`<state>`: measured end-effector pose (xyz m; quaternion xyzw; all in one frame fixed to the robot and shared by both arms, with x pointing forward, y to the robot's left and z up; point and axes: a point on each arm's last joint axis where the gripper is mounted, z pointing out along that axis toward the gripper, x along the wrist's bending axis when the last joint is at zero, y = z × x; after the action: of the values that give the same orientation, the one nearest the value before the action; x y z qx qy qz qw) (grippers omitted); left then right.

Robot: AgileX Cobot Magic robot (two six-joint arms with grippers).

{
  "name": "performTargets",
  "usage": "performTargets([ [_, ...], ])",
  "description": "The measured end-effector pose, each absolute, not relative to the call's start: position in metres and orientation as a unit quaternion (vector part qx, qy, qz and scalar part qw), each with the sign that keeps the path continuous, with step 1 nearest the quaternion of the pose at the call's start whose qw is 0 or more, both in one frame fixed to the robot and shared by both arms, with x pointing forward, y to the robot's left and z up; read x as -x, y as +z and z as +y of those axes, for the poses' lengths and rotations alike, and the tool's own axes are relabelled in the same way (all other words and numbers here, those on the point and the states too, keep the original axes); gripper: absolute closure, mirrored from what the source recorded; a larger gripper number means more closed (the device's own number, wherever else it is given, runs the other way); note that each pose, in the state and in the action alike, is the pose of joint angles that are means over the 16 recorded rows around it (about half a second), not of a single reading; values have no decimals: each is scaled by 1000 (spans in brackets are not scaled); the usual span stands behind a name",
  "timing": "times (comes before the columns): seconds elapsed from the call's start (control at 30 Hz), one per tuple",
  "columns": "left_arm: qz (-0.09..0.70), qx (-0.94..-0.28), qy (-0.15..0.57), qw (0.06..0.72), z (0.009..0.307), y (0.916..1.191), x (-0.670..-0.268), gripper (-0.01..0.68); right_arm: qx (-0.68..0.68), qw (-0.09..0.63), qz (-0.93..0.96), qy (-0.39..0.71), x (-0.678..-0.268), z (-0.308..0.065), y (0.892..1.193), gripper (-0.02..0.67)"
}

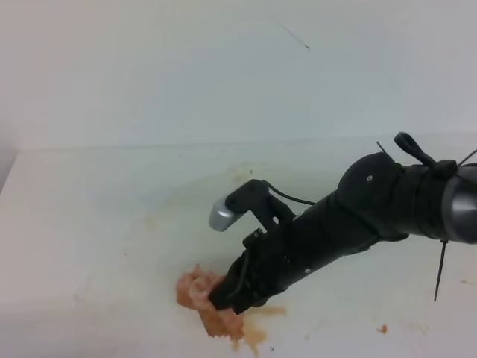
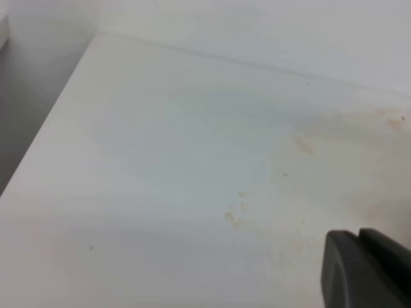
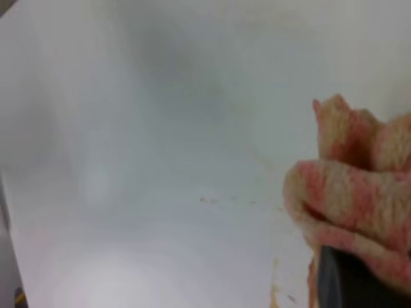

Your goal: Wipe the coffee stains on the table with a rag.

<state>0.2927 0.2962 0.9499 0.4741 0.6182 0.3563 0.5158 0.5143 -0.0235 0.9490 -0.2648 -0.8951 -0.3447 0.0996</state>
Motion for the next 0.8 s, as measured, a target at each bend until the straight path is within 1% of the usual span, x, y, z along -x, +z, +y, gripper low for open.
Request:
performTargets([
  [0.13,618,-474,356,516,296,950,-293,672,260,115,-899,-333,-512,-19,942,614],
  [0.27,618,-474,356,516,296,950,-293,672,269,115,-906,-305,-512,-21,931,616],
  [0.5,618,-474,356,516,296,950,-293,672,310,93,-910,-259,-530,-44,916,614],
  [0.67,618,-474,356,516,296,950,-293,672,340,73,-904,-249,-547,-67,918,614],
  [0.8,618,-474,356,516,296,950,-293,672,354,53,-896,-262,-557,-83,930,614],
])
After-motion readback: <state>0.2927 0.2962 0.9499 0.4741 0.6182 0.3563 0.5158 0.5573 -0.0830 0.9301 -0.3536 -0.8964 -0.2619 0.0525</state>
